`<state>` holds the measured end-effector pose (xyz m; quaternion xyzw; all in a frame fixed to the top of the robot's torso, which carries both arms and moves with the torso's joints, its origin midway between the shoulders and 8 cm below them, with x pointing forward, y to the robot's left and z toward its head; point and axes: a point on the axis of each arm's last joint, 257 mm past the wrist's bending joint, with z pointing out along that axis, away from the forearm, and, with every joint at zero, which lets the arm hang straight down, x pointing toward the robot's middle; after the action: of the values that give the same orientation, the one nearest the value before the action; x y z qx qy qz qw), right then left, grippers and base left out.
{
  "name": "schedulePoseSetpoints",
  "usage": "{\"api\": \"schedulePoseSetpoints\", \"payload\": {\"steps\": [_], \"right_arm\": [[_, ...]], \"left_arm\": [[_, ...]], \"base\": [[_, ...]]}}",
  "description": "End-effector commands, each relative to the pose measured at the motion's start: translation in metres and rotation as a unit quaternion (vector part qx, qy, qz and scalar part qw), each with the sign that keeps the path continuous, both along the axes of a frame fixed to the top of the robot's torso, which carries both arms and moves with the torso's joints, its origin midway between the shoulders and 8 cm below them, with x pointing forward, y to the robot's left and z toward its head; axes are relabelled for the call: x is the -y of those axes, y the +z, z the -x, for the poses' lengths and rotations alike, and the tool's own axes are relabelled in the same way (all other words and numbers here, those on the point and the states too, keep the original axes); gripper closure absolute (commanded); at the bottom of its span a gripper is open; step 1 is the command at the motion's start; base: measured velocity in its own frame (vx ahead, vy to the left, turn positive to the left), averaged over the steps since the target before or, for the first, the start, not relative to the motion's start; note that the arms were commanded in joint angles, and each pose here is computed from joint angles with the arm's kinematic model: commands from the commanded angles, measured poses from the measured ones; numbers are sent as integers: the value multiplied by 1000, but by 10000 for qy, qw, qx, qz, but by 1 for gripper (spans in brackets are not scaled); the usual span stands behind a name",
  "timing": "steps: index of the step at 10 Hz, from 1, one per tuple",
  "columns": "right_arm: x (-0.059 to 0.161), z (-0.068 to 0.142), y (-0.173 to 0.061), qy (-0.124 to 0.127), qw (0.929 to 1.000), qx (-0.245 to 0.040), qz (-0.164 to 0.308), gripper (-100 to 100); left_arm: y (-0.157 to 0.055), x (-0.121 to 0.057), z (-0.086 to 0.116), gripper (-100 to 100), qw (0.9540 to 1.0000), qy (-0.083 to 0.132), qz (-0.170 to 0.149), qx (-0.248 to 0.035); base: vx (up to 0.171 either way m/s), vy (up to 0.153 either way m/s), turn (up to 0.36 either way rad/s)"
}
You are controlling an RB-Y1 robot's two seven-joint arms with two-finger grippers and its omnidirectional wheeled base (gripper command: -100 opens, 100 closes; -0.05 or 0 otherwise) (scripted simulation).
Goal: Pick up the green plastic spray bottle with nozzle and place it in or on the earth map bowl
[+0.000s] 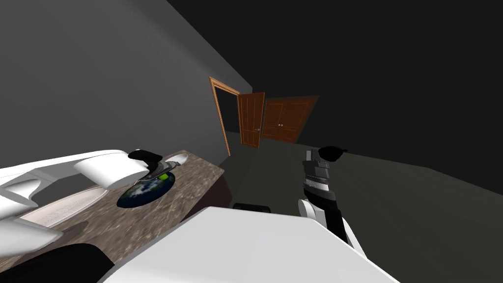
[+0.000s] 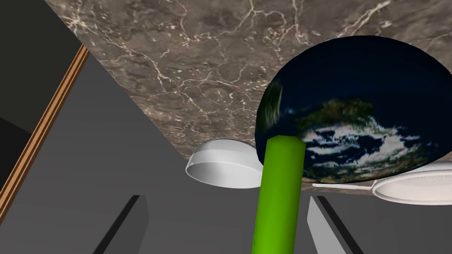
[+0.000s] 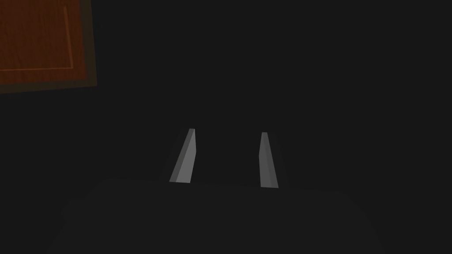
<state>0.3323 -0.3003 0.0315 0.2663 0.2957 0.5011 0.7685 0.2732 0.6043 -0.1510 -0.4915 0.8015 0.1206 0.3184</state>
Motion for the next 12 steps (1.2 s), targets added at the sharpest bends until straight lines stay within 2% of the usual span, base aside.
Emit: {"api": "schedulePoseSetpoints", "payload": {"steps": [1,2,3,4,5,6,8,9,10,11,12], "right_arm": [[0,0,0,0,10000,0,0,0],[0,0,0,0,10000,0,0,0],[0,0,0,0,10000,0,0,0],[0,0,0,1,10000,1,-1,0],[0,0,0,0,10000,1,-1,0],[0,0,0,0,10000,0,0,0],[0,0,0,0,10000,0,0,0],[0,0,0,0,10000,0,0,0],[0,0,0,1,10000,1,0,0],[0,0,0,0,10000,1,-1,0],[0,0,0,0,10000,0,0,0]], "left_arm": [[-15,3,6,-100,9998,3,68,-166],[-24,5,11,-100,9996,8,112,-273],[-22,10,-10,-100,9995,-107,282,-121],[-22,9,-17,-100,9994,-132,307,-110],[-20,0,-22,-100,9996,-97,213,-165],[-25,2,-23,-100,9994,-114,229,-220],[-45,5,-8,-100,9984,-90,306,-473],[-36,5,-30,-100,9986,-142,423,-292],[-33,1,-38,-100,9988,-171,368,-271],[-28,-7,-42,-100,9991,-148,255,-305],[-34,-8,-39,-100,9989,-121,270,-372]], "base": [[12,5,-1],[12,6,-1],[-66,-56,-105],[-88,-70,-66],[-58,-32,6],[-24,-3,10],[4,7,0],[-76,-44,-94],[-95,-63,-67],[-50,-40,-1],[-14,-14,5]]}}
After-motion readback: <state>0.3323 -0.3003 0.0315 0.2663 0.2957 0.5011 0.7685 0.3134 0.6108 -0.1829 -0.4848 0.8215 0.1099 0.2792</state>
